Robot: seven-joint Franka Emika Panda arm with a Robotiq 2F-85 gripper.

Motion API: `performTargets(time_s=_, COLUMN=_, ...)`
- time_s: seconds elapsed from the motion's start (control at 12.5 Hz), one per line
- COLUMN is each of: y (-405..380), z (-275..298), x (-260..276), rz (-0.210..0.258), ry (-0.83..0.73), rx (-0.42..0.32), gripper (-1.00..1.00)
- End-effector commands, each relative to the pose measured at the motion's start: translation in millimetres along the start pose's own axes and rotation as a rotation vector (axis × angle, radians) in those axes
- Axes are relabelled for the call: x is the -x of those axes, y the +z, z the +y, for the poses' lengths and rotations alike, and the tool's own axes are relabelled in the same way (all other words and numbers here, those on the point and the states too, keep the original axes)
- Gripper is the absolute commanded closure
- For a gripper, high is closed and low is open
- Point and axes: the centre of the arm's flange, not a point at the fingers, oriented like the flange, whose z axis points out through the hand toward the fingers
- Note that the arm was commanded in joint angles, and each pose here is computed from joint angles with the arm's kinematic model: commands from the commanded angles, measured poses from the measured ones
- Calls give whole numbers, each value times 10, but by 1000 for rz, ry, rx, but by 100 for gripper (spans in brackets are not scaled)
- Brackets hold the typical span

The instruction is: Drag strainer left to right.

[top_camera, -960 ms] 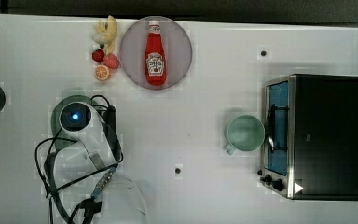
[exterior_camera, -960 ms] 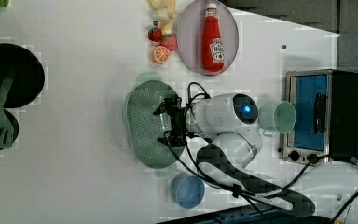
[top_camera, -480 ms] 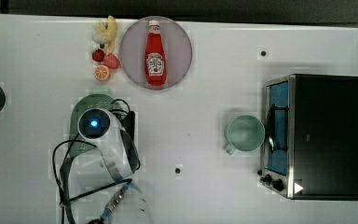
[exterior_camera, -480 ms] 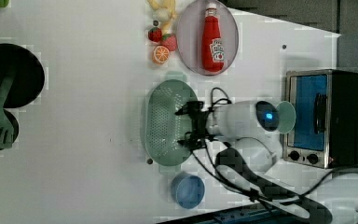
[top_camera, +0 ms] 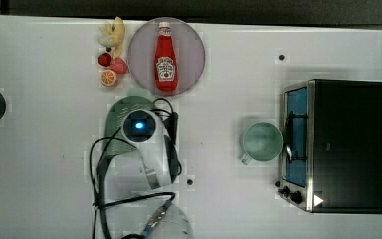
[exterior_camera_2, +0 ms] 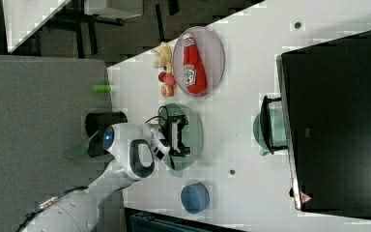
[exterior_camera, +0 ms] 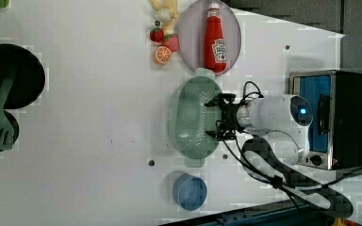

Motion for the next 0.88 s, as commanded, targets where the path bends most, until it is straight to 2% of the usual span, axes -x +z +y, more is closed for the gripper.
performTargets(time_s=0.08, y=21, z=-80, x=-648, rz=22, ry=-66, rx=11, gripper=-100)
performTargets(time_s=0.48, y=11, z=-174, x=-1320, rz=50, ry=-55, rx=-3, gripper=-100)
performTargets(time_s=0.88, y=-11, z=-193, x=-1768, rz=75, ry=-63, rx=-12, gripper=-100)
